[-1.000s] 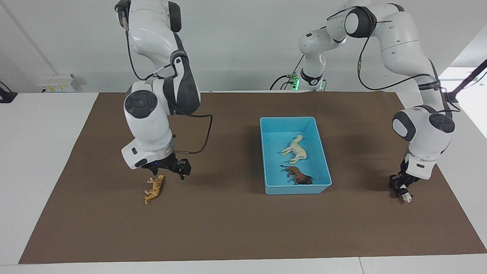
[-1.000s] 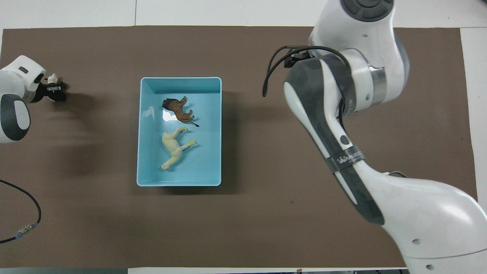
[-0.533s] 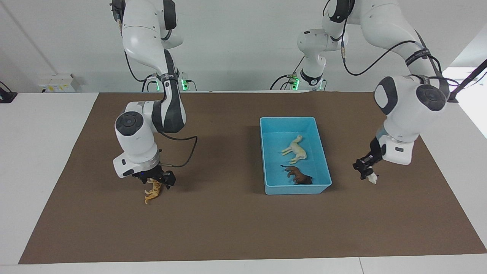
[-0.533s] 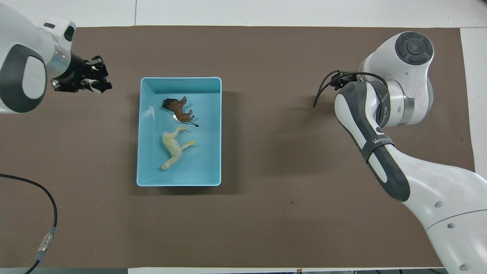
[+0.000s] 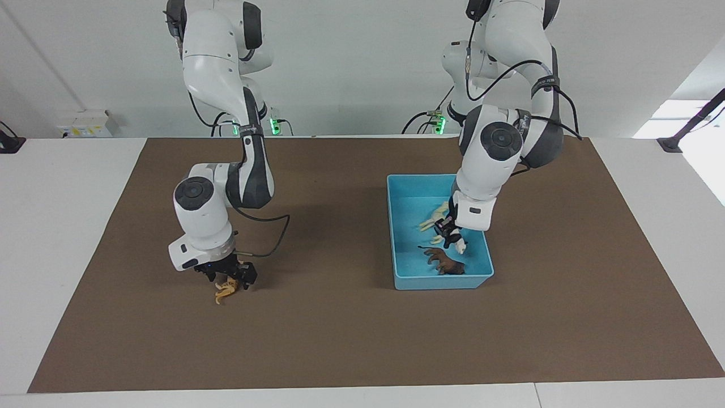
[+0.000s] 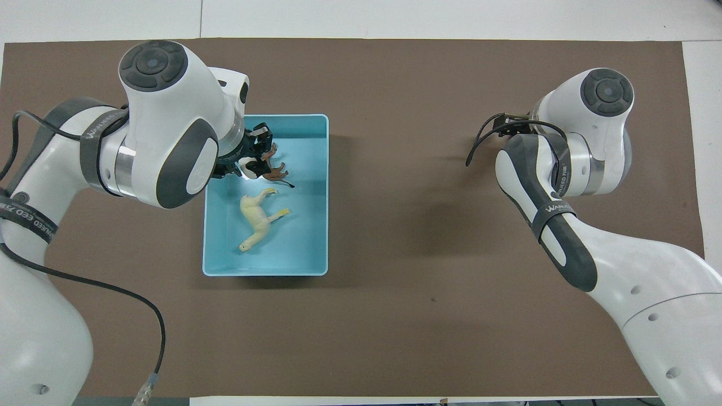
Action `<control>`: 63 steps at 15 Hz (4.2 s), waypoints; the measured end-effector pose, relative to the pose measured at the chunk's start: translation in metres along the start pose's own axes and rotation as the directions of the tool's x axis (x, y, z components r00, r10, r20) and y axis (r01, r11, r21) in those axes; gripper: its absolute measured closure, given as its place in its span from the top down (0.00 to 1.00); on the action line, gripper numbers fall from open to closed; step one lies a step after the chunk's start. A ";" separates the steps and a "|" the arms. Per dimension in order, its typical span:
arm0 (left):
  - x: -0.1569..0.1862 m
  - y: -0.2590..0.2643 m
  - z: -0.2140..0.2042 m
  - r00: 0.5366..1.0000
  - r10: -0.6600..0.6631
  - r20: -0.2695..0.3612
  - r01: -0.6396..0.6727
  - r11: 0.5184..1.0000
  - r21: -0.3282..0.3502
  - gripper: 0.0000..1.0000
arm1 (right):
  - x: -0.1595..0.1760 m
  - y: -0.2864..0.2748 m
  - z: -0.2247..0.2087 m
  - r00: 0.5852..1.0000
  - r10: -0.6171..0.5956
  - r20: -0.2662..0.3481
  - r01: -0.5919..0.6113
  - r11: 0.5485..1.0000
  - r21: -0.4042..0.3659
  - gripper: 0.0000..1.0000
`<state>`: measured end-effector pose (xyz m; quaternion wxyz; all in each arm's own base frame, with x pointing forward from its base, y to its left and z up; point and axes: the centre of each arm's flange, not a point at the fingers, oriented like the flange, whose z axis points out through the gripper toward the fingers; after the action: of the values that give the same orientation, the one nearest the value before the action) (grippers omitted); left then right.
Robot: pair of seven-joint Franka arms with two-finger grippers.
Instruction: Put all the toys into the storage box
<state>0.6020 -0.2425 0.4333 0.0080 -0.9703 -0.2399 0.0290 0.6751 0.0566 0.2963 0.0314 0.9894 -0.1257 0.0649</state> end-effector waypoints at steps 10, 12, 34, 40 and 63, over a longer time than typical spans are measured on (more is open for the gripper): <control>0.042 -0.143 -0.108 0.946 0.321 0.035 -0.322 0.946 0.031 1.00 | -0.001 -0.007 -0.003 1.000 0.010 -0.007 -0.010 1.000 0.029 0.52; 0.046 -0.158 -0.109 0.921 0.384 0.065 -0.387 0.921 0.033 1.00 | 0.004 -0.033 -0.035 0.999 -0.024 0.042 0.023 0.999 0.029 0.52; 0.022 -0.177 -0.104 0.881 0.463 0.094 -0.468 0.883 0.035 1.00 | -0.192 -0.399 -0.202 0.999 0.012 -0.053 0.011 0.911 0.413 1.00; 0.011 -0.168 -0.107 0.870 0.484 0.093 -0.489 0.872 0.037 1.00 | -0.033 -0.204 -0.242 0.996 -0.007 -0.089 0.032 0.960 0.277 1.00; 0.014 -0.165 -0.117 0.876 0.481 0.036 -0.481 0.877 0.000 1.00 | -0.047 0.158 -0.298 0.934 -0.273 0.230 0.261 0.962 0.081 1.00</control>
<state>0.5440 -0.0901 0.5538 0.0008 -0.9988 0.0085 0.0479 0.5541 -0.0611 0.5923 0.0001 0.9984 0.0085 -0.0563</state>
